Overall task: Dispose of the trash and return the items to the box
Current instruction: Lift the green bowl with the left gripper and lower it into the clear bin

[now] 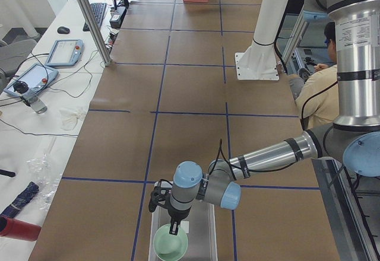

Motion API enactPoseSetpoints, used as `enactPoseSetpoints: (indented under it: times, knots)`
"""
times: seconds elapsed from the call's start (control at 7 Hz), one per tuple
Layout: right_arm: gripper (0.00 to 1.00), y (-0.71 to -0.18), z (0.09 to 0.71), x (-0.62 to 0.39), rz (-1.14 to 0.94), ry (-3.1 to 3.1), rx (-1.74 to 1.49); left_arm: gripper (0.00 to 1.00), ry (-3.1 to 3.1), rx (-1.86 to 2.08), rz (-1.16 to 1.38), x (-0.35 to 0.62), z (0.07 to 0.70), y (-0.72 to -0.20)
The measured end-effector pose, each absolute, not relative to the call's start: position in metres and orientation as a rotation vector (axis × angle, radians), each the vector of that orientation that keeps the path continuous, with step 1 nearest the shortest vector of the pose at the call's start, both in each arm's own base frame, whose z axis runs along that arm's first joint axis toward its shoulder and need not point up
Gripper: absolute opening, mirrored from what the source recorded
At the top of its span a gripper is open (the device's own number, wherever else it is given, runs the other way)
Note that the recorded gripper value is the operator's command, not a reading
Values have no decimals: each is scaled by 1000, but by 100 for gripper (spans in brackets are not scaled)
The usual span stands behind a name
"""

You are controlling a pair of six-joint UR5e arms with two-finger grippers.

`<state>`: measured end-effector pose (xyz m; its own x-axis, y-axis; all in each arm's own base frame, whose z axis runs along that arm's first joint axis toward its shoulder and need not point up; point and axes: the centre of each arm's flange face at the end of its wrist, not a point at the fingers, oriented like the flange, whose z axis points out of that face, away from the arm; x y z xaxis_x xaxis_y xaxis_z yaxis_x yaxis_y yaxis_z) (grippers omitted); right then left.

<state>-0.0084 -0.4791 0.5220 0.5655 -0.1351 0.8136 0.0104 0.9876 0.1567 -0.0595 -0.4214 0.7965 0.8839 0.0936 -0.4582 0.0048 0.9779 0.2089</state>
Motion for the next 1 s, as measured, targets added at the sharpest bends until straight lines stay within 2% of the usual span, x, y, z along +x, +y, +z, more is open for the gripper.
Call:
enactPoseSetpoints:
  times: [0.14, 0.29, 0.57, 0.71, 1.0]
  knots:
    - [100, -478, 523, -8, -85, -967, 137, 9, 511, 196, 40, -57, 800, -420]
    - [100, -478, 524, -8, -84, -966, 136, 25, 521, 185, 37, -56, 807, -417]
    - [100, -477, 524, -8, -85, -966, 136, 32, 536, 172, 36, -55, 814, -414]
    - [100, -477, 523, -8, -86, -967, 139, 41, 557, 169, 39, -53, 814, -413]
    - [100, -476, 518, -8, -90, -969, 148, 48, 612, 186, 48, -48, 800, -417]
